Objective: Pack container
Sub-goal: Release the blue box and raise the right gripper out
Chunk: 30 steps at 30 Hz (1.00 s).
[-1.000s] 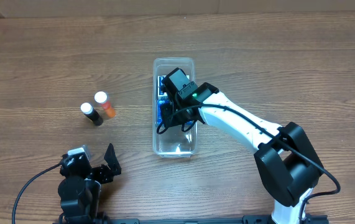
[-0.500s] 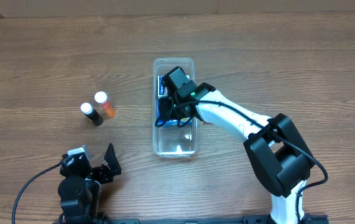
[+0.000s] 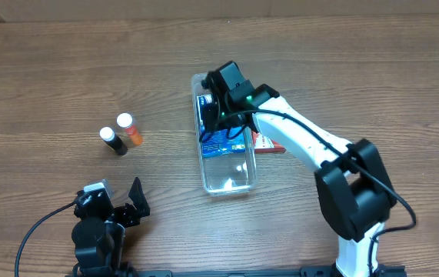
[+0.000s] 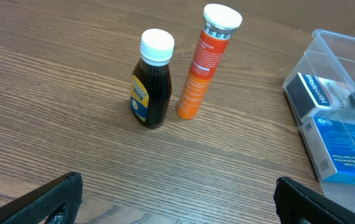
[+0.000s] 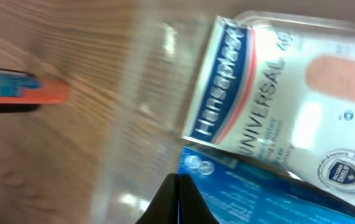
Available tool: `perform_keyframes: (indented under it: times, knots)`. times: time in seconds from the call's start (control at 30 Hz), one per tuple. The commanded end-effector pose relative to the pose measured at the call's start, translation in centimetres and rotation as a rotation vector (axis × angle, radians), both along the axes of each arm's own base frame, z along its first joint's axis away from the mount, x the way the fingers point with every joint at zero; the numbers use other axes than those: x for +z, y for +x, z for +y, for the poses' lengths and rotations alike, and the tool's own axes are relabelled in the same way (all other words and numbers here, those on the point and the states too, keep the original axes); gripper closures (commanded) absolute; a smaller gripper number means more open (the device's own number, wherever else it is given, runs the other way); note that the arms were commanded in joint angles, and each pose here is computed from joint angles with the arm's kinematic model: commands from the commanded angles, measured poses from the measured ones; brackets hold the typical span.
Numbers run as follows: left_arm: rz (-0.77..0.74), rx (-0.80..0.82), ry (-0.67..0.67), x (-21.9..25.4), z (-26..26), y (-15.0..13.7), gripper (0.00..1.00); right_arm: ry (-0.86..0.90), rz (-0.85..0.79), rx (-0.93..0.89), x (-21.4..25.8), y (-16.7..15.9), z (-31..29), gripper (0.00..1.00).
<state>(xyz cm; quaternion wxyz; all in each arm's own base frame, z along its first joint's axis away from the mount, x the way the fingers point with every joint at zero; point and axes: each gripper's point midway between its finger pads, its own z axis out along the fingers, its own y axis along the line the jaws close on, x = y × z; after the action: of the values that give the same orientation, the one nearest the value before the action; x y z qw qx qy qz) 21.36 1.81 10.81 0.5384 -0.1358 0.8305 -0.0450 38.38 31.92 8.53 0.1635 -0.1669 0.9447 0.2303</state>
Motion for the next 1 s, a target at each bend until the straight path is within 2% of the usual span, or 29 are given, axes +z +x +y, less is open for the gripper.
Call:
perform_keyframes:
  times: [0.0, 0.2, 0.37, 0.47, 0.7, 0.97]
  knots:
    - [-0.005, 0.005, -0.012, 0.0, 0.0, 0.0, 0.00, 0.050, -0.116, 0.042, 7.1, -0.2, 0.3, 0.96]
    - [-0.005, 0.005, -0.012, 0.0, 0.0, 0.0, 0.00, -0.090, 0.199, -0.121, 2.3, -5.2, -3.0, 0.96]
    - [-0.005, 0.005, -0.012, 0.0, 0.0, 0.0, 0.00, -0.156, 0.362, -0.229, -3.4, -7.9, -3.6, 0.96]
    - [-0.005, 0.005, -0.012, 0.0, 0.0, 0.0, 0.00, -0.137, 0.432, -0.220, -5.7, -8.9, -3.1, 0.96]
    - [-0.005, 0.006, -0.012, 0.0, 0.0, 0.0, 0.00, -0.125, 0.438, -0.216, -6.3, -8.7, -2.8, 0.96]
    - [-0.005, 0.005, -0.012, 0.0, 0.0, 0.0, 0.00, -0.018, 0.331, -0.215, -5.5, -5.9, -0.5, 0.96]
